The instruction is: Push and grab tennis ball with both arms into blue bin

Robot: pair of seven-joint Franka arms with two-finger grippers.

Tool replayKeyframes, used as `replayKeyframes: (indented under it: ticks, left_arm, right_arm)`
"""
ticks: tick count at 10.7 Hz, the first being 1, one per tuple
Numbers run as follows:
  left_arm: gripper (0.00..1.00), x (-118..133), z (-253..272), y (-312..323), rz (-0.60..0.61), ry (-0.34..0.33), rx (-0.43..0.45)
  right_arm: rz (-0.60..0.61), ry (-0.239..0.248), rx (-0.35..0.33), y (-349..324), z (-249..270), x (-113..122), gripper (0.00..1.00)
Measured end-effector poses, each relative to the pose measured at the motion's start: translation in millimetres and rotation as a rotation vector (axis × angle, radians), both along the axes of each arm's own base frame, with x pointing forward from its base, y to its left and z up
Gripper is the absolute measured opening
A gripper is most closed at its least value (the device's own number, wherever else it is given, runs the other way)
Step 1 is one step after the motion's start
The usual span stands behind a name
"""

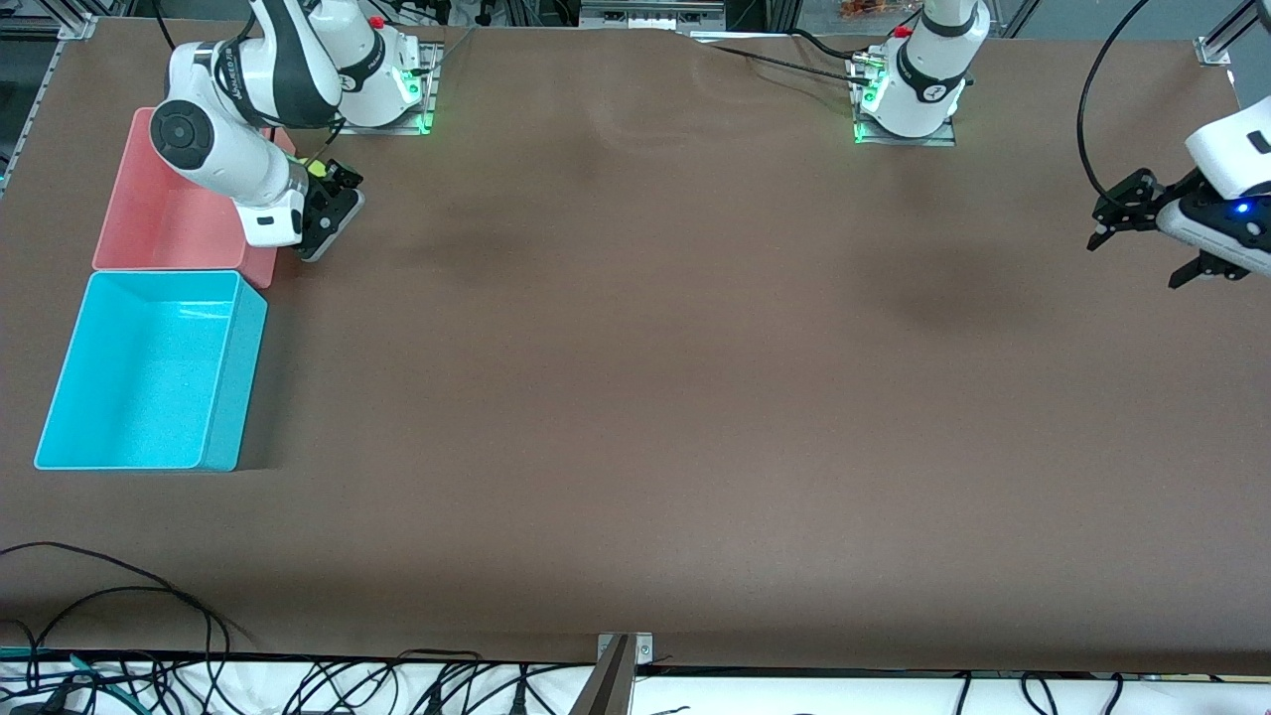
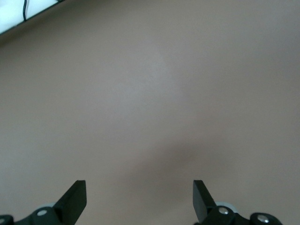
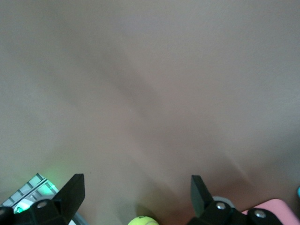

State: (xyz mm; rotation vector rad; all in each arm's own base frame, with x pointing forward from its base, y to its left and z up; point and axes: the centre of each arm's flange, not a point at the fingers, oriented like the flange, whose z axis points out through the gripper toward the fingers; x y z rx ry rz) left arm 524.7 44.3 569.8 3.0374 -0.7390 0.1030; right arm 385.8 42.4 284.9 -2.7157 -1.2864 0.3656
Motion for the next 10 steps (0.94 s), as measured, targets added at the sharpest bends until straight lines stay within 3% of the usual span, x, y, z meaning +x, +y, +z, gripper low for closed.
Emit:
replayKeyframes:
  ticks: [5, 10]
  left_arm:
    - [1.00, -14, 43, -21, 0.135, 0.098, 0.014]
    - [1.00, -16, 63, -61, 0.248, 0.098, 0.037]
  right_arm:
    - [0.023, 0.005, -0.010, 5, -33, -30, 1.00]
    - [0.033, 0.021, -0.014, 4, -50, -49, 1.00]
